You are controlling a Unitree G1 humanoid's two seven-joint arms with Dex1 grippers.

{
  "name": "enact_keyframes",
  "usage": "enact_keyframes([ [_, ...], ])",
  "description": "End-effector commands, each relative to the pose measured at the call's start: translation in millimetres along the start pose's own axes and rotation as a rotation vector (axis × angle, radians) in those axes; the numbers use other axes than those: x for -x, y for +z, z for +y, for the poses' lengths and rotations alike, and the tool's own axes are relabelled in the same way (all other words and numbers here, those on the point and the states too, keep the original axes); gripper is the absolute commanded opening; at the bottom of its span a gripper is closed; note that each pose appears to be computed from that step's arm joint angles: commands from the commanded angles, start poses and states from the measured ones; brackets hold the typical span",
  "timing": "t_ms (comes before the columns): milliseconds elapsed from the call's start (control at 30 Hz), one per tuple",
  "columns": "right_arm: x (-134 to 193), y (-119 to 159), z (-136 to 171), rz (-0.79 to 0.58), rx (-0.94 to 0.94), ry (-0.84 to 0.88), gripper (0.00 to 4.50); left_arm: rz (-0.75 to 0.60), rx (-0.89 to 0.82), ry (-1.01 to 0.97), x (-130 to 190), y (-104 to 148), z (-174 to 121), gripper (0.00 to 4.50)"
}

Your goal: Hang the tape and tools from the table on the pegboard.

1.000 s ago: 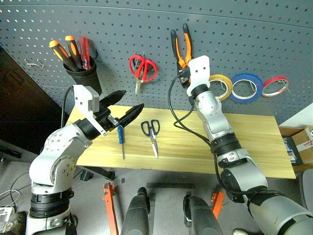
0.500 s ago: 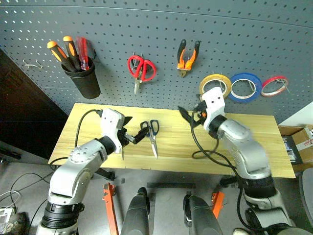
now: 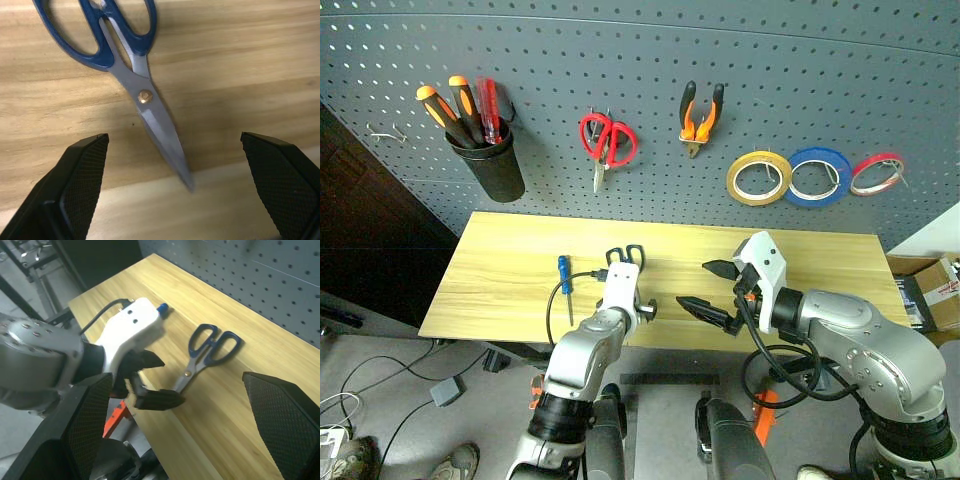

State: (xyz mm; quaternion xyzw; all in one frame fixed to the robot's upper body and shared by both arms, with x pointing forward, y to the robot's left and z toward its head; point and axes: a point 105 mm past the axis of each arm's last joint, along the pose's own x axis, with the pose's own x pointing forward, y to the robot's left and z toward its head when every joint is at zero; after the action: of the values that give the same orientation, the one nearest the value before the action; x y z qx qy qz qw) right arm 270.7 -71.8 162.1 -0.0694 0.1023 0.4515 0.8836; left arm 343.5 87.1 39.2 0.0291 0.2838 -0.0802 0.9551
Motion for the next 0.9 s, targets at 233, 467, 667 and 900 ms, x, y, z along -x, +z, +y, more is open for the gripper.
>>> enact_keyframes([
  [233,7.3,10.7,-6.1,-0.018,0.011,-0.057,4.45,0.072,0.076,0.162,-32.3,6.1,7.9,4.5],
  [467,12.9,9.1,-12.8,0.005,0.008,-0.083,4.5,0.102,0.086,0.211,-42.0,0.5,13.6,4.08],
  [667,18.0,7.6,-22.2,0.016,-0.017,-0.124,4.5,0.077,0.067,0.175,-43.5,2.3,17.6,2.36],
  [900,23.7,9.9,-28.3,0.008,-0.04,-0.153,4.5,-0.005,0.041,0.057,-31.2,2.9,31.9,0.72],
])
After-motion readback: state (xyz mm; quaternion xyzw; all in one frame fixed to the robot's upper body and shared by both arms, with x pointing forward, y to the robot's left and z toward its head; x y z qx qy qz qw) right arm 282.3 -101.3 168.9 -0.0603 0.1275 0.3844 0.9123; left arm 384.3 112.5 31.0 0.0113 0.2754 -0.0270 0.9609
